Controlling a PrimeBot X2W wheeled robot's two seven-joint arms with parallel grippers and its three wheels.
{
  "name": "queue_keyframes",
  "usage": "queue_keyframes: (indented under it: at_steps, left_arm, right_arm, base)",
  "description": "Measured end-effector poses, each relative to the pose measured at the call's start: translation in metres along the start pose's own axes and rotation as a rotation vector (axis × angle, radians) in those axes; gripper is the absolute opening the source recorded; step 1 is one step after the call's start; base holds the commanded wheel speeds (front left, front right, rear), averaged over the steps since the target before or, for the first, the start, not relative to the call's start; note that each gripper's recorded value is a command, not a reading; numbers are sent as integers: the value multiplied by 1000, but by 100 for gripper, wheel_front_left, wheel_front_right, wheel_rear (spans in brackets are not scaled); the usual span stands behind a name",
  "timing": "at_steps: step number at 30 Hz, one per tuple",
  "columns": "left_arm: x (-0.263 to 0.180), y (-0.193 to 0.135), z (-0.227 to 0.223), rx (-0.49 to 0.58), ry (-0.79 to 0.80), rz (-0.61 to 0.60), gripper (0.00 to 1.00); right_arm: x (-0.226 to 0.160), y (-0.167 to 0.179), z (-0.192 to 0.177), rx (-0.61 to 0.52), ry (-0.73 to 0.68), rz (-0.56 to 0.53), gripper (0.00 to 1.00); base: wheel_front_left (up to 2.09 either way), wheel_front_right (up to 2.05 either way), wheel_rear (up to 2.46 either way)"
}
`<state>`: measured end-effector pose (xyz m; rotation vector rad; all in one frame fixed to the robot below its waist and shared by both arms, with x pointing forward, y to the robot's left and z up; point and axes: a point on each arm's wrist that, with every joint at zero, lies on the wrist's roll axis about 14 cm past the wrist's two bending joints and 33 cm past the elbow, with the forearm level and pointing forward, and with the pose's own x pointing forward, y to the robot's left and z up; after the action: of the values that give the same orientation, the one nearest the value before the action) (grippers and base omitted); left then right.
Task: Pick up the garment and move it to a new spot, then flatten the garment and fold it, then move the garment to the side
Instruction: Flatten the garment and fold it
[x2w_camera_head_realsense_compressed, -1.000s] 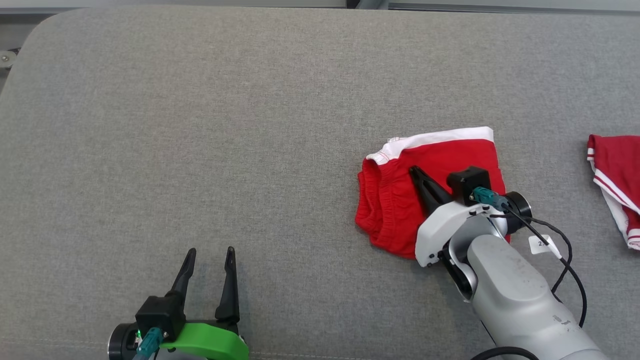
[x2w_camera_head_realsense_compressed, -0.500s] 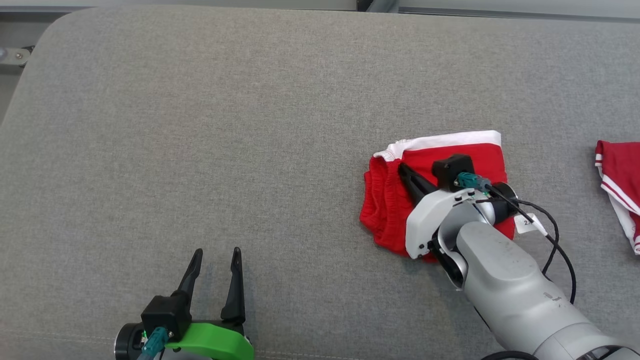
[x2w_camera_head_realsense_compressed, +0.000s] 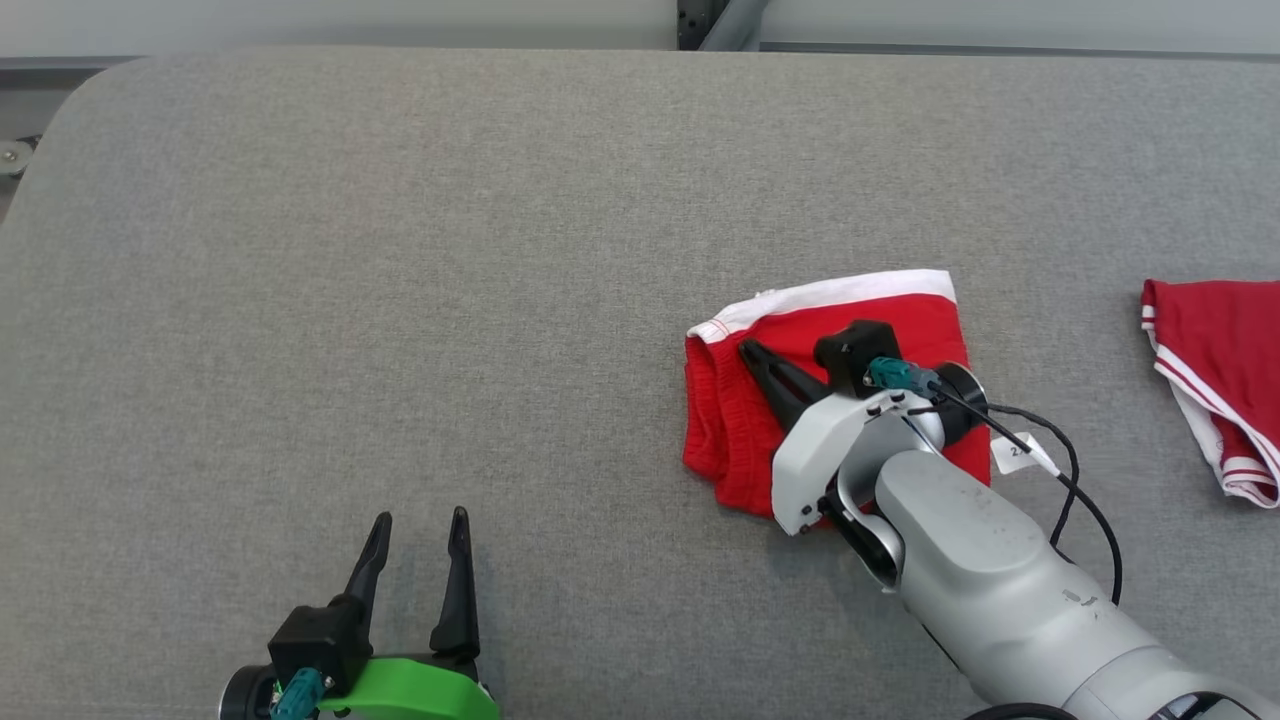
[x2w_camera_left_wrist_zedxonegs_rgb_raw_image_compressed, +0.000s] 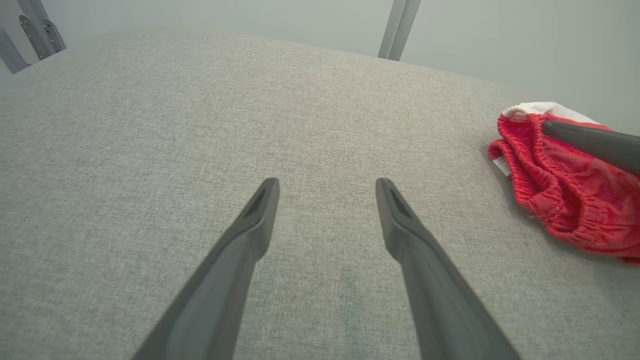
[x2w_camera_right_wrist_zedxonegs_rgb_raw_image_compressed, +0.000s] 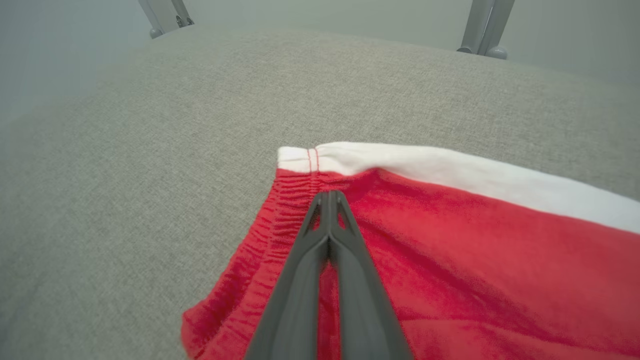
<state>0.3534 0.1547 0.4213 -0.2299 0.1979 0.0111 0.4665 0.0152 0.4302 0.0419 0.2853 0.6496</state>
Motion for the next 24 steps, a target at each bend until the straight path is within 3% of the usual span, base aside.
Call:
queue_keyframes:
  at_steps: [2,4,7,8,9,14,24]
  left_arm:
    - [0,-2,0,-3,1,-7,100]
    - [1,-4,1,-4,-3,-12,100]
    - [1,-5,4,-3,-13,-14,100]
    - [0,-5,4,-2,-15,-15,100]
    - [-1,-5,5,-1,-17,-16,100]
    - [-6,-5,12,6,-41,-18,100]
    - [-20,-5,24,16,-87,-23,100]
  right_arm:
    - [-2,-3,11,-7,-35,-10,30]
    - [-5,-6,24,-18,-78,-19,49]
    - [-16,-7,27,-35,-107,-35,92]
    - [-21,-8,29,-38,-119,-47,92]
    - [-25,-11,32,-46,-135,-60,100]
    - [-61,-30,43,-97,-214,-148,100]
    - [-168,-76,63,-157,-373,-391,100]
  base:
    - [0,0,0]
    - [0,0,0]
    - [0,0,0]
    - [0,0,0]
    - [0,0,0]
    - [0,0,0]
    - [0,0,0]
